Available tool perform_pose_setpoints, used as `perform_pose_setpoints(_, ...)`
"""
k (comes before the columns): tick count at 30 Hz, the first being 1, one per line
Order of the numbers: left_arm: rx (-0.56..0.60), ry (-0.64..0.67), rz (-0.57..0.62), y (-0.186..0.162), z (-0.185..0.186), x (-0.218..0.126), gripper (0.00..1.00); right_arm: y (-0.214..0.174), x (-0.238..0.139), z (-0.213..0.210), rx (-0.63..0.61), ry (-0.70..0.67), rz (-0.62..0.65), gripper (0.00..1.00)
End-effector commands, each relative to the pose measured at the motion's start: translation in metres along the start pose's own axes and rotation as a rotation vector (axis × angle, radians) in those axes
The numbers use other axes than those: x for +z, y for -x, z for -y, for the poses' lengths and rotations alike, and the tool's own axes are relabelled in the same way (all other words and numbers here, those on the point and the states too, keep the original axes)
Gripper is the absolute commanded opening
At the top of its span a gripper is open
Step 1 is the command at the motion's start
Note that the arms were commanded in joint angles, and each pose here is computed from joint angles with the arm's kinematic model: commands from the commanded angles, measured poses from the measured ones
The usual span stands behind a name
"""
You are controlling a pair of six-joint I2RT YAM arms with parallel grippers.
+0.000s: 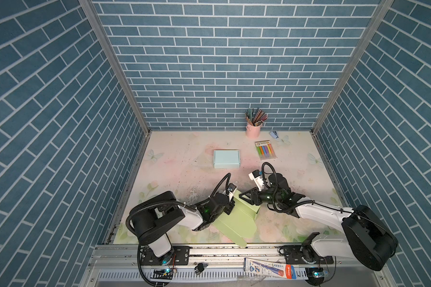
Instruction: Fold the paper box
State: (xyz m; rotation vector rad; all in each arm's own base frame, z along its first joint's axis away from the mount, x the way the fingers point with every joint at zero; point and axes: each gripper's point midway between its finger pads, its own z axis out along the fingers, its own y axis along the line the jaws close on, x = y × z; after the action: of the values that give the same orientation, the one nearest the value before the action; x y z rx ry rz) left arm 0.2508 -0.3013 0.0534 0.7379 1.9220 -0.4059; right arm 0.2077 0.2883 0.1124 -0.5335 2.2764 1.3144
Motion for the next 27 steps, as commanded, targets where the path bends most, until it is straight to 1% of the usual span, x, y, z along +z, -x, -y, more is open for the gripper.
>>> perform_pose_setpoints(1,-0.004,-0.003,0.013,0.001,0.001,-0.005,0.15,0.004,0.000,0.003,0.033,0.003,0.021,0.45)
perform_pose_setpoints(7,-0.011,-0.003,0.027,0.004,-0.002,-0.012,0.18,0.004,-0.001,0.004,0.032,-0.004,0.022,0.44)
perform_pose_setpoints(11,-0.008,-0.022,0.027,0.005,0.001,-0.015,0.20,0.002,0.000,0.005,0.036,-0.006,0.016,0.41)
perform_pose_setpoints(18,-0.010,-0.029,0.033,0.006,0.002,-0.020,0.20,0.000,0.000,0.009,0.040,-0.019,0.014,0.38)
perform_pose_setpoints(23,-0.003,-0.010,0.029,0.006,-0.001,-0.019,0.10,0.000,-0.001,0.007,0.036,-0.016,0.013,0.36)
perform_pose_setpoints(25,0.000,-0.010,0.025,0.006,0.000,-0.016,0.07,0.000,-0.001,0.003,0.028,0.003,0.010,0.36)
perform_pose_setpoints(27,0.004,-0.014,0.022,0.006,0.001,-0.014,0.04,0.000,0.001,-0.011,-0.011,0.037,-0.009,0.36)
